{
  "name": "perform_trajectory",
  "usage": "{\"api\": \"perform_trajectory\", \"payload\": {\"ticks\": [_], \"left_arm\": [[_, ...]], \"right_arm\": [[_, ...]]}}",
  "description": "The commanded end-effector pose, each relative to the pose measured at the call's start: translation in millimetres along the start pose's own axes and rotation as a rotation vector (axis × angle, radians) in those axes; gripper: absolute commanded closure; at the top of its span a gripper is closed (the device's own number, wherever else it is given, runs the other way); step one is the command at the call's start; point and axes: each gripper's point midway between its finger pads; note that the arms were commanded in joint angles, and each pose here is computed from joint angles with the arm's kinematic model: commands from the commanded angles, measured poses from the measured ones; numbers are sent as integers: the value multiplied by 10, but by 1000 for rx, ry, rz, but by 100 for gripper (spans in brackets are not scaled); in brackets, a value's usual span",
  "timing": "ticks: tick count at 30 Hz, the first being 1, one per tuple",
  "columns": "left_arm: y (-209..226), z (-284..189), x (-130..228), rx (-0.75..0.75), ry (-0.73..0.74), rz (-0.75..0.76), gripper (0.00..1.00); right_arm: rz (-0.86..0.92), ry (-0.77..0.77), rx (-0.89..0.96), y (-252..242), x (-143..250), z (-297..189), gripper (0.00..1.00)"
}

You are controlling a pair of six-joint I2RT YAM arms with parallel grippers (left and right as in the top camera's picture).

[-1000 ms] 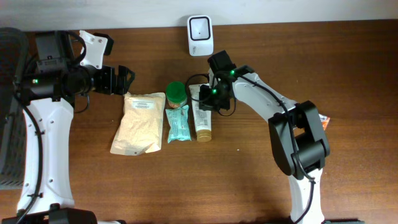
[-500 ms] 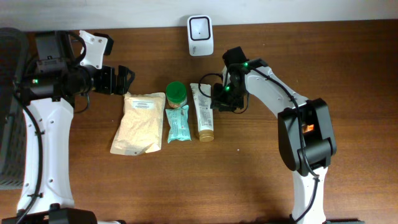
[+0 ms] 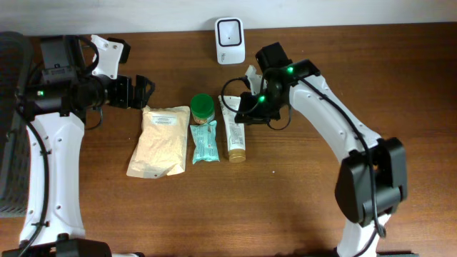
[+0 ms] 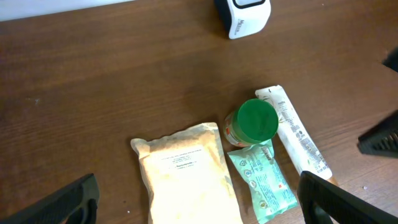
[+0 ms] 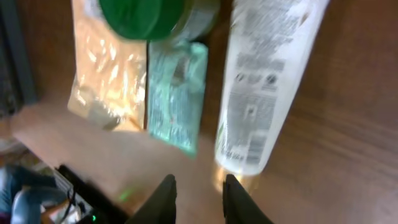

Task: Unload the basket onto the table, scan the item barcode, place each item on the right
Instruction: 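Grasp the white Pantene tube with the right gripper and pull it right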

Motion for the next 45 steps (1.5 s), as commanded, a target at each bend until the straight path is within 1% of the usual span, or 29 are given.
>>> {"api": "perform_trajectory", "payload": {"ticks": [1,5,7,9,13,16,19,21,23,25,27,28,31,34,37,38,40,41,43,45], "left_arm": [[34,6,6,-4,2,10,1],[34,6,6,-4,2,10,1],[34,7,7,-4,2,10,1],[34,6,6,-4,2,10,1],[34,6,7,-4,2,10,1],[34,6,6,-4,2,10,1],[34,6,6,-4,2,10,1],[34,6,5,-5,1,10,1],[34,6,5,-5,1,10,1],[34,6,5,-5,1,10,1],[34,6,5,-5,1,10,1],[34,6,5,-5,1,10,1],[34,6,5,-5,1,10,1],[35,7,7,-5,2,10,1],[34,6,6,-4,2,10,1],[34,6,6,-4,2,10,1],[34,6,6,-4,2,10,1],[34,6,6,-4,2,10,1],[34,6,6,-4,2,10,1],[34,6,5,-5,1,10,1]], "right_arm": [[-35,89,24,29,261,358,80],[31,97,38,-72,345,768,80],[84,68,85,-271,336,928,80],[110,48,135,-420,322,946,80],[154,38,167,-596,259,867,80],[210,4,235,-872,149,742,80],[268,-41,256,-1174,-48,547,80],[325,-103,227,-1363,-283,375,80],[341,-175,160,-1427,-531,263,80],[325,-247,89,-1408,-766,176,76],[290,-326,29,-1335,-993,99,68],[280,-350,15,-1306,-1056,82,66],[300,-392,-19,-1229,-1162,56,64],[331,-356,-84,-1113,-1122,74,63],[352,-313,-126,-1013,-1052,111,59],[377,-298,-118,-1001,-1009,146,55],[450,-286,-78,-1036,-943,234,43],[493,-289,-53,-1067,-919,285,39],[544,-303,-6,-1123,-892,397,37],[543,-310,9,-1125,-899,497,37]]}}
Point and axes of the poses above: each gripper's point midway between its finger pads, its own z axis out along the fingers, its own y axis along the line the jaws close on, x = y × z, and after that the axes turned 14 degrees about z, right-handed
